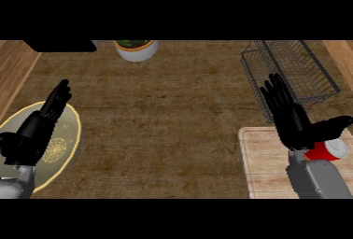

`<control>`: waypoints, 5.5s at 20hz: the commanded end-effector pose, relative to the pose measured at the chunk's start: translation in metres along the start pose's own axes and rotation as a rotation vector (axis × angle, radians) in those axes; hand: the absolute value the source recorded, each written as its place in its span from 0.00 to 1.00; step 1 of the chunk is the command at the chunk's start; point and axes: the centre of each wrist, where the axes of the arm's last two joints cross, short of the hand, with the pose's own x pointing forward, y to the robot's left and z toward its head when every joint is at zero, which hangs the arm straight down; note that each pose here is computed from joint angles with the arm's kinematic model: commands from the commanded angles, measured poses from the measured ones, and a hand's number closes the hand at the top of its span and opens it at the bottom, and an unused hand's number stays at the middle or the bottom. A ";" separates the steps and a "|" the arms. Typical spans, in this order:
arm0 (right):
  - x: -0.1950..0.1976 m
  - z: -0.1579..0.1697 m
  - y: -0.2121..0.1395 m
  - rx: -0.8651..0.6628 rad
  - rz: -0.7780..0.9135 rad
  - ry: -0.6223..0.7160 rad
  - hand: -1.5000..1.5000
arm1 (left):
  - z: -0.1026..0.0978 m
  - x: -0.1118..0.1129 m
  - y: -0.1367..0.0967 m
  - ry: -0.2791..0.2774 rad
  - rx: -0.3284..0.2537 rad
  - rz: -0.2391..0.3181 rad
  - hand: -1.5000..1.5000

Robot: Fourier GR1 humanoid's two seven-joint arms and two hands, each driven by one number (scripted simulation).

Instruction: Pick the can from the cutting board and place it in the tiered basket

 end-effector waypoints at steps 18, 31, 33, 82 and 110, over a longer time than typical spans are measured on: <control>0.125 0.120 -0.229 -0.340 0.556 0.264 0.00 | 0.002 -0.032 -0.006 0.100 0.168 -0.072 0.50; 0.206 0.036 -0.180 -0.029 0.894 0.571 0.00 | -0.019 -0.029 -0.017 0.061 0.138 -0.073 0.50; 0.203 0.031 -0.165 -0.024 0.896 0.619 0.00 | -0.026 -0.006 -0.023 0.066 0.150 -0.060 0.50; 0.095 0.024 -0.099 0.072 1.130 0.920 0.00 | -0.031 -0.031 -0.009 0.094 0.158 -0.062 0.50; 0.043 0.028 -0.098 0.266 1.113 0.878 1.00 | -0.022 -0.031 -0.013 0.091 0.164 -0.059 0.50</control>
